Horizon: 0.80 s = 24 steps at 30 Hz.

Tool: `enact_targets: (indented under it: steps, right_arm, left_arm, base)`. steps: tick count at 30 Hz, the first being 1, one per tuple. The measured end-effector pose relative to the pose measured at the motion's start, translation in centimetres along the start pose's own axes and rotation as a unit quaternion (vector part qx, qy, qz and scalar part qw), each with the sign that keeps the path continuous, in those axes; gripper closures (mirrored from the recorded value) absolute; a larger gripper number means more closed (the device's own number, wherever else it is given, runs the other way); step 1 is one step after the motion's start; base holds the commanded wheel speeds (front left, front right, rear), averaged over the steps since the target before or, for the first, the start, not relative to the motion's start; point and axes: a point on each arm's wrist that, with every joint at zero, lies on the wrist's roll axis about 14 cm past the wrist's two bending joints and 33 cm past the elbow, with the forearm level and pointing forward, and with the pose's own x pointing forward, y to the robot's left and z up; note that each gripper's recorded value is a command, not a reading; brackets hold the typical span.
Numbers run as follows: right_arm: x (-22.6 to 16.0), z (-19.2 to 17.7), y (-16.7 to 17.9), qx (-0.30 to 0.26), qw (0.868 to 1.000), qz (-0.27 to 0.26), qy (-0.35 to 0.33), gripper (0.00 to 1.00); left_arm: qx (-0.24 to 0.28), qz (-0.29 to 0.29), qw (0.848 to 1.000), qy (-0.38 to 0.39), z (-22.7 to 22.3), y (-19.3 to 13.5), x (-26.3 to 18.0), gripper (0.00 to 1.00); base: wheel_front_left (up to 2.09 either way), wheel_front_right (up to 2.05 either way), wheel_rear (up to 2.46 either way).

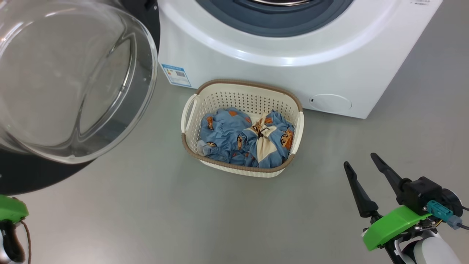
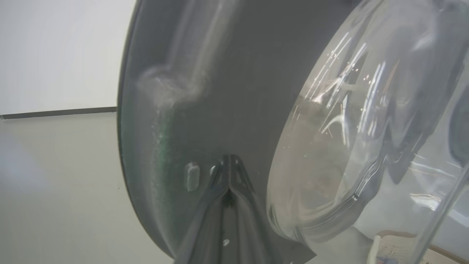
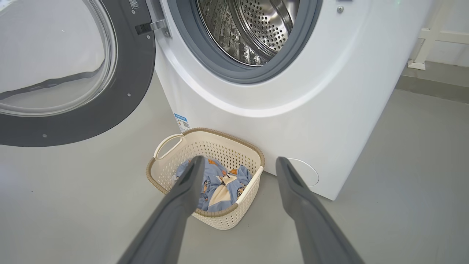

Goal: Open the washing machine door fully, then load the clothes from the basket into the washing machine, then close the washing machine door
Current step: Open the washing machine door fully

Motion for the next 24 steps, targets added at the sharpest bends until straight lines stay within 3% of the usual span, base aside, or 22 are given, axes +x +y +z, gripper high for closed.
enact_targets:
  steps: [9, 22, 23, 24]
  right_arm:
    - [-1.3, 1.5, 0.1, 0.003, 1.0, -0.014, -0.025, 0.0]
    - [-4.9, 2.0, -0.6, 0.006, 0.998, -0.052, -0.039, 0.0]
    - [-5.3, 2.0, -0.8, 0.007, 0.997, -0.058, -0.041, 0.0]
    - [-5.7, 2.1, -0.9, 0.009, 0.997, -0.063, -0.044, 0.0]
  left_arm:
    - [0.003, -0.055, 0.996, -0.077, 4.6, -2.1, -1.2, 1.0]
    - [-0.003, -0.16, 0.976, -0.148, 8.5, -8.0, -4.9, 1.0]
    - [-0.006, -0.168, 0.975, -0.147, 8.4, -8.5, -5.2, 1.0]
    - [-0.008, -0.176, 0.973, -0.146, 8.3, -8.9, -5.5, 0.93]
  base:
    - [0.0, 0.0, 0.0]
    - [0.0, 0.0, 0.0]
    - [0.0, 0.0, 0.0]
    - [0.0, 0.0, 0.0]
